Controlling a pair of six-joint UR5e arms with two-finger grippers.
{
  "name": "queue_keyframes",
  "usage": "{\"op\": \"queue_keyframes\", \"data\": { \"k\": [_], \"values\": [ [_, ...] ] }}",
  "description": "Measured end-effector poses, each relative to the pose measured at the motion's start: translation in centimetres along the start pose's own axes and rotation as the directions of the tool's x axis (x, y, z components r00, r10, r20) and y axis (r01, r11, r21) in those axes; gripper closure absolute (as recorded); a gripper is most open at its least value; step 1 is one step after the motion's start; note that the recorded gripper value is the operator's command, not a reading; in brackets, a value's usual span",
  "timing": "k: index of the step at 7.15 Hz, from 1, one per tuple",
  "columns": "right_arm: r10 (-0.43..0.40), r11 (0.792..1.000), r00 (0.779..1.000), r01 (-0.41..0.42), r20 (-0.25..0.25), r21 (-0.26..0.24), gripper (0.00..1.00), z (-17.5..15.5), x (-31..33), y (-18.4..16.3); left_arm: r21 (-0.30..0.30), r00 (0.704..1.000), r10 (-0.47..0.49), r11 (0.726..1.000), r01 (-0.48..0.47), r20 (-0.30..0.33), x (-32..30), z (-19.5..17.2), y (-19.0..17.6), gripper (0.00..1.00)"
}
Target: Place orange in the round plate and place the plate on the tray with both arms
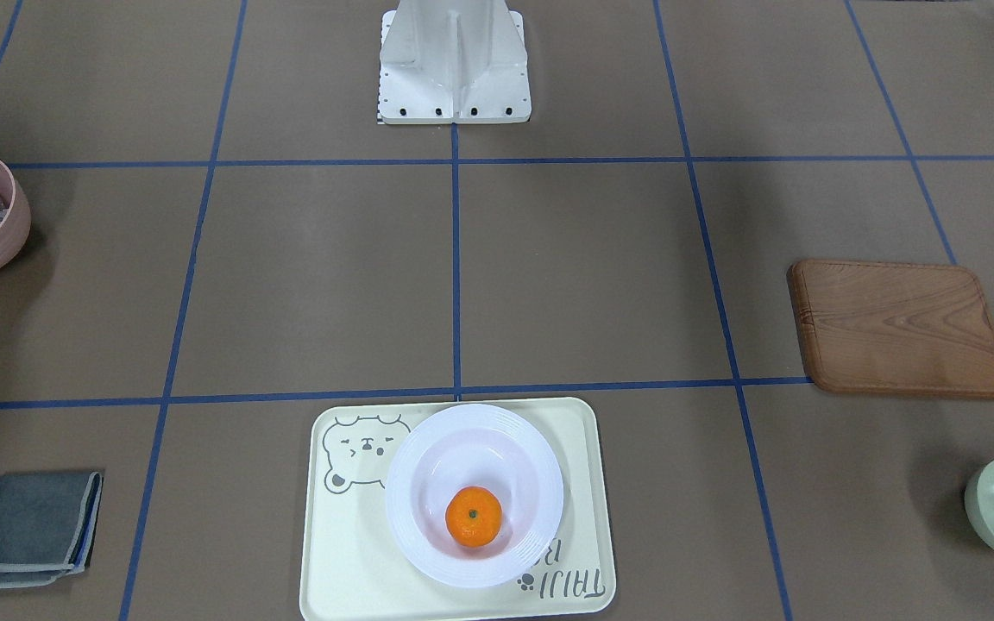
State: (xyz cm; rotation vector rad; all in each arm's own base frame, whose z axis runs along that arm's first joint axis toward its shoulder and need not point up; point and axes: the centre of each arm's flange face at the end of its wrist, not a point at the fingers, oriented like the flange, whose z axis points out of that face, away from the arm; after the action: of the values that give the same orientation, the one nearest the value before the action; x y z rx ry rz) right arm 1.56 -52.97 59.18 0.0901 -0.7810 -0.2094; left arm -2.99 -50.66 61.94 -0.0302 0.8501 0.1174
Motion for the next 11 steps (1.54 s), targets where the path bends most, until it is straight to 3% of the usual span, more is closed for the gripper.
{"op": "queue_keyframes", "data": {
  "k": [11],
  "values": [
    [0.018,1.000,1.000,-0.018,0.005,-0.005,0.00,-0.7,-0.1,-0.4,0.032,0.999,0.033,0.999,-0.033,0.014,1.2,-1.5,0.5,0.02]
  ]
}}
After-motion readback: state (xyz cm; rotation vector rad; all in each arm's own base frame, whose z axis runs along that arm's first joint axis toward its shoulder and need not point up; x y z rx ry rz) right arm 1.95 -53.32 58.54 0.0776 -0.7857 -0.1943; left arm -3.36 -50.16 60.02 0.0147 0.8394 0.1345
